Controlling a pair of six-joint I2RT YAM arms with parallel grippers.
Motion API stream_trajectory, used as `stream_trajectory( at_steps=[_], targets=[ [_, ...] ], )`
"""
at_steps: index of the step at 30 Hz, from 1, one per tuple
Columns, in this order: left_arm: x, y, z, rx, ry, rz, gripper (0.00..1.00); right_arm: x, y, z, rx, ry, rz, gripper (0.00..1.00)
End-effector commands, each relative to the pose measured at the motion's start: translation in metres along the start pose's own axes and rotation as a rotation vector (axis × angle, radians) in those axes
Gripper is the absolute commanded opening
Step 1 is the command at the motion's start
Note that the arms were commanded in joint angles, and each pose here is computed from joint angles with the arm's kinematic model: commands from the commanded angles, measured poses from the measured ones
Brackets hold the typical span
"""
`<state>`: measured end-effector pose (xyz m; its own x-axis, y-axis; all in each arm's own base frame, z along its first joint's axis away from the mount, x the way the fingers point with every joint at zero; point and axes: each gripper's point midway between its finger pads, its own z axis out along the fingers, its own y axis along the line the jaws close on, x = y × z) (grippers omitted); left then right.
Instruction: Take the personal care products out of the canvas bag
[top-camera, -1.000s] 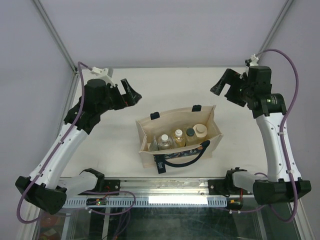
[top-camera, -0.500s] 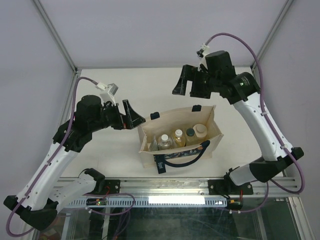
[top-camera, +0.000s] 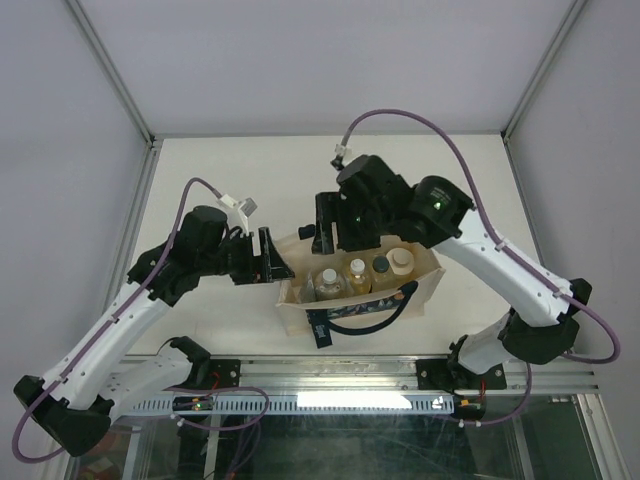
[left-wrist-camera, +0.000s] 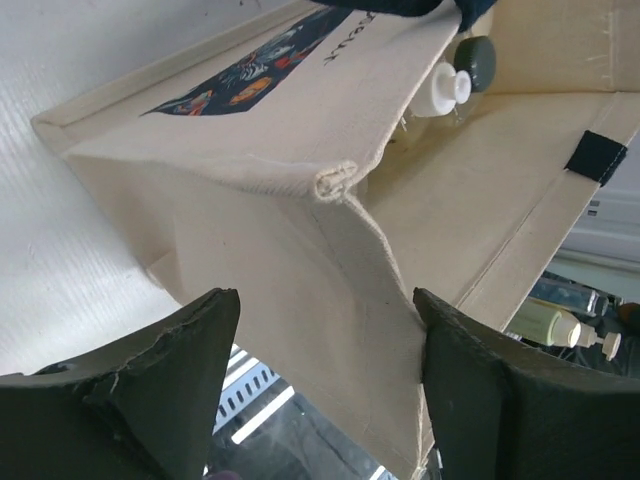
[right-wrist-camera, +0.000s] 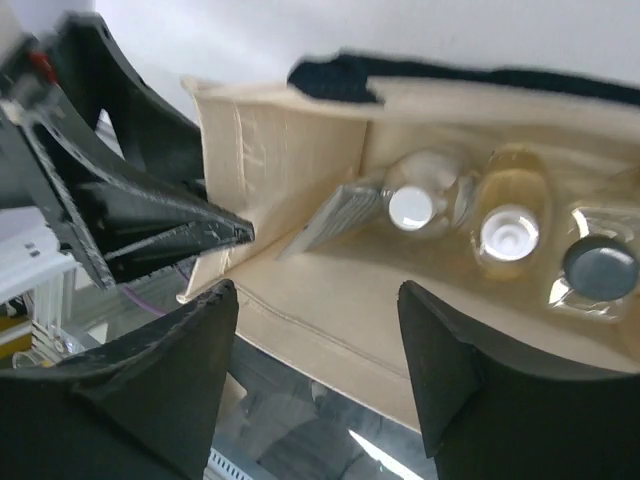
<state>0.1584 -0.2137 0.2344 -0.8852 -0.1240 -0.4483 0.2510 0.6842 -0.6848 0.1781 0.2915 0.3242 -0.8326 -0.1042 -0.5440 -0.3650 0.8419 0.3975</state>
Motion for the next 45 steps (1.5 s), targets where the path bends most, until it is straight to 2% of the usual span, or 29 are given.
stream_trajectory(
  at_steps=[1,3,11,14,17,21,27,37,40,45],
  targets=[
    [0.011,-0.008,-0.006,0.047,0.019,-0.033,0.66,0.019,0.013,0.018,0.04,-0.008,0.077,0.65],
    [0.016,-0.004,-0.005,0.041,0.028,-0.066,0.61,0.029,0.014,0.033,0.063,0.004,0.111,0.6],
    [0.027,0.003,-0.006,0.042,0.028,-0.124,0.51,0.054,0.018,0.077,0.183,0.01,0.181,0.57],
    [0.028,0.004,-0.007,0.04,0.02,-0.131,0.41,0.063,0.014,0.09,0.253,0.017,0.18,0.56],
    [0.031,0.005,-0.005,0.047,0.022,-0.149,0.35,0.065,0.009,0.098,0.312,0.004,0.193,0.45],
    [0.041,0.008,-0.001,0.065,0.052,-0.187,0.27,0.076,0.005,0.108,0.365,0.02,0.231,0.43],
    [0.046,0.008,-0.002,0.083,0.063,-0.191,0.24,0.091,-0.002,0.122,0.435,0.047,0.289,0.43],
    [0.035,0.004,-0.003,0.079,0.027,-0.16,0.24,0.099,-0.009,0.135,0.545,0.052,0.276,0.41],
    [0.032,0.002,-0.004,0.085,0.011,-0.153,0.25,0.101,-0.011,0.136,0.56,0.05,0.267,0.31],
    [0.03,0.0,-0.004,0.097,0.007,-0.143,0.25,0.089,-0.001,0.125,0.513,0.032,0.265,0.07]
  ],
)
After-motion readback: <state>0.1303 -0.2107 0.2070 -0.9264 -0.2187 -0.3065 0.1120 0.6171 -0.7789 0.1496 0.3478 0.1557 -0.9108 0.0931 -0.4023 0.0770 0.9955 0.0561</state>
